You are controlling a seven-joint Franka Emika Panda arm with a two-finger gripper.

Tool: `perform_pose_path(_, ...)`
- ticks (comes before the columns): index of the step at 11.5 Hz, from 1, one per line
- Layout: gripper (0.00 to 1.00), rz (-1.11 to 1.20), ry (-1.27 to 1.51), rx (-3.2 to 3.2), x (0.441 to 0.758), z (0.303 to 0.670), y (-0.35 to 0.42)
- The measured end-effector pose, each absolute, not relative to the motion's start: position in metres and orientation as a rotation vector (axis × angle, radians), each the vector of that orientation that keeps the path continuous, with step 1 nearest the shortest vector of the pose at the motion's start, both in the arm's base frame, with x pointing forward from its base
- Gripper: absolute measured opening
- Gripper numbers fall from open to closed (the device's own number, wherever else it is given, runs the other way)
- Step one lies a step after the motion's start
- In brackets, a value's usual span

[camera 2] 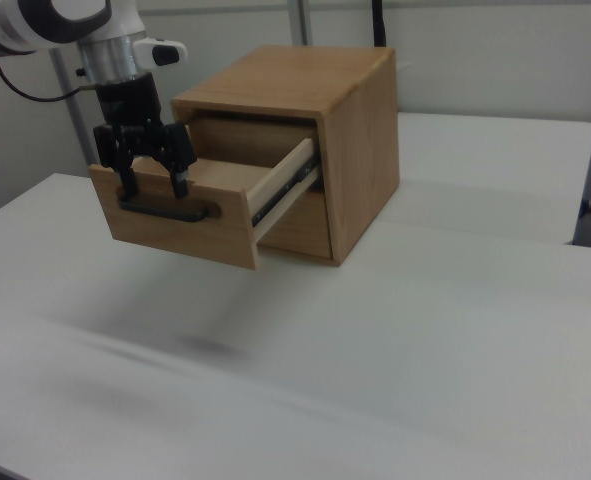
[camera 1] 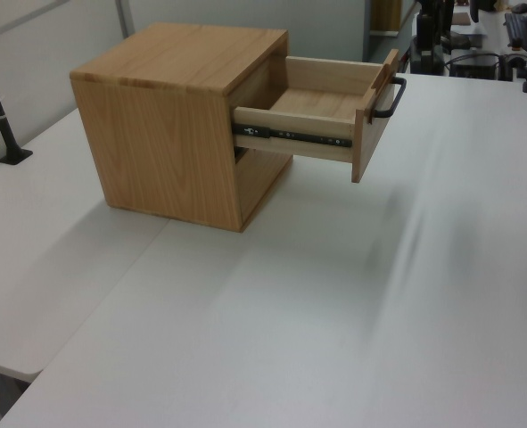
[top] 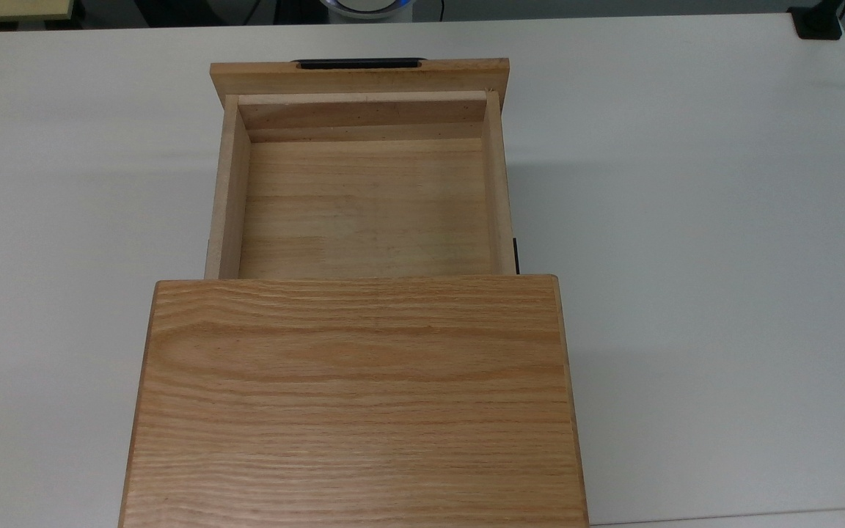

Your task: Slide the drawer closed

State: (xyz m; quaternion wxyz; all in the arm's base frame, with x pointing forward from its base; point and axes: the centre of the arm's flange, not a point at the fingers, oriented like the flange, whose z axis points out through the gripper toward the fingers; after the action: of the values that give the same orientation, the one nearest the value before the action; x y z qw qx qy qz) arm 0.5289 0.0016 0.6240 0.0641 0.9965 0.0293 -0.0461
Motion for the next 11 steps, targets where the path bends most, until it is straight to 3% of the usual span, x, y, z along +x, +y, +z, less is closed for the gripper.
perform_pose_path(7,1.00,-0.146,0.121,3.059,0.529,0.624,-0.015)
perform_pose_path(9,0.94,-0.162,0.130,3.059,0.527,0.624,-0.015)
perform_pose_path(11,0.63,-0.179,0.153,3.058,0.526,0.623,-0.015)
